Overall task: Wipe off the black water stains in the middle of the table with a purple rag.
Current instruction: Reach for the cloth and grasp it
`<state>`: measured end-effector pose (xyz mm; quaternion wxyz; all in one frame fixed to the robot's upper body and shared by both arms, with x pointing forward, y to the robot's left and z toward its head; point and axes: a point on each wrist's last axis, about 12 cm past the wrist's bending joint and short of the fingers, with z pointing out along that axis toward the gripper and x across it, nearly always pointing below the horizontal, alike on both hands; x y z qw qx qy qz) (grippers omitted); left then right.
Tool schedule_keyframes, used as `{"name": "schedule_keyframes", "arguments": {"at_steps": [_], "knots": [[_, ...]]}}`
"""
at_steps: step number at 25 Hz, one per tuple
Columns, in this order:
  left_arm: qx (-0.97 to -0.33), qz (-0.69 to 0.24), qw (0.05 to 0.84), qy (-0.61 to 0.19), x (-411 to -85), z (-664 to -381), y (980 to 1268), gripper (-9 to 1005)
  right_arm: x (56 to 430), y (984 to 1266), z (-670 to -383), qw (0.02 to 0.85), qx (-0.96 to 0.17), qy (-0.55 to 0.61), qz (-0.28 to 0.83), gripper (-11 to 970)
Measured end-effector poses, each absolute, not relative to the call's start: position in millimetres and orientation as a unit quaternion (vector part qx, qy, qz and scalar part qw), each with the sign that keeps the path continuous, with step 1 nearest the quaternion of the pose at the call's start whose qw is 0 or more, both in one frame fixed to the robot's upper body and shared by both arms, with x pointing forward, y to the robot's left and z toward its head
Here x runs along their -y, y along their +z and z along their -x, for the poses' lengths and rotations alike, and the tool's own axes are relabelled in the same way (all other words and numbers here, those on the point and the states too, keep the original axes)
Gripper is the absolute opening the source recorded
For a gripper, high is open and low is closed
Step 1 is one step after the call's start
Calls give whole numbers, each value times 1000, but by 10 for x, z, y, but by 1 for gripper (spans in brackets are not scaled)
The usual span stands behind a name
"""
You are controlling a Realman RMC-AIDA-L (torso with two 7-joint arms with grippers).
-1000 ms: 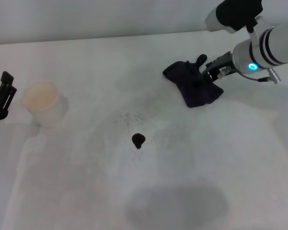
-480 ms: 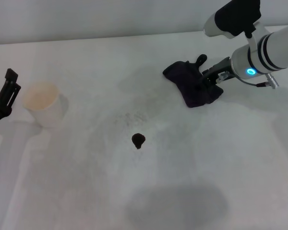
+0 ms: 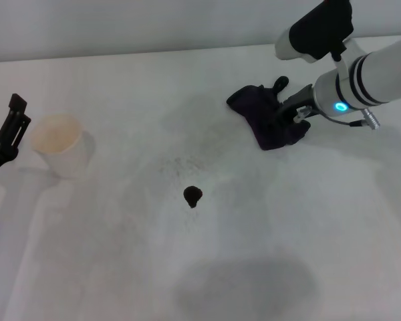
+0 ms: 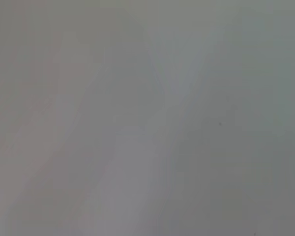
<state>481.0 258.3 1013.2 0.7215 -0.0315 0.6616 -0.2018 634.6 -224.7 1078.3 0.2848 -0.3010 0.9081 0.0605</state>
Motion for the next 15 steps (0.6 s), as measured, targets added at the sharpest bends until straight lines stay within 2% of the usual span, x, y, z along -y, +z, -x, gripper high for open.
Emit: {"name": "schedule_keyframes", "arguments": {"at_steps": [12,15], "knots": [[-662,35,722,-199,-2595,-4820,10134,886,2279,10752,-6357,294,-909,59,288,397],[-662,36,722,-198,-2606,-4823,10135,886,2285,10748,-6355,294,-910,59,287,306]]}}
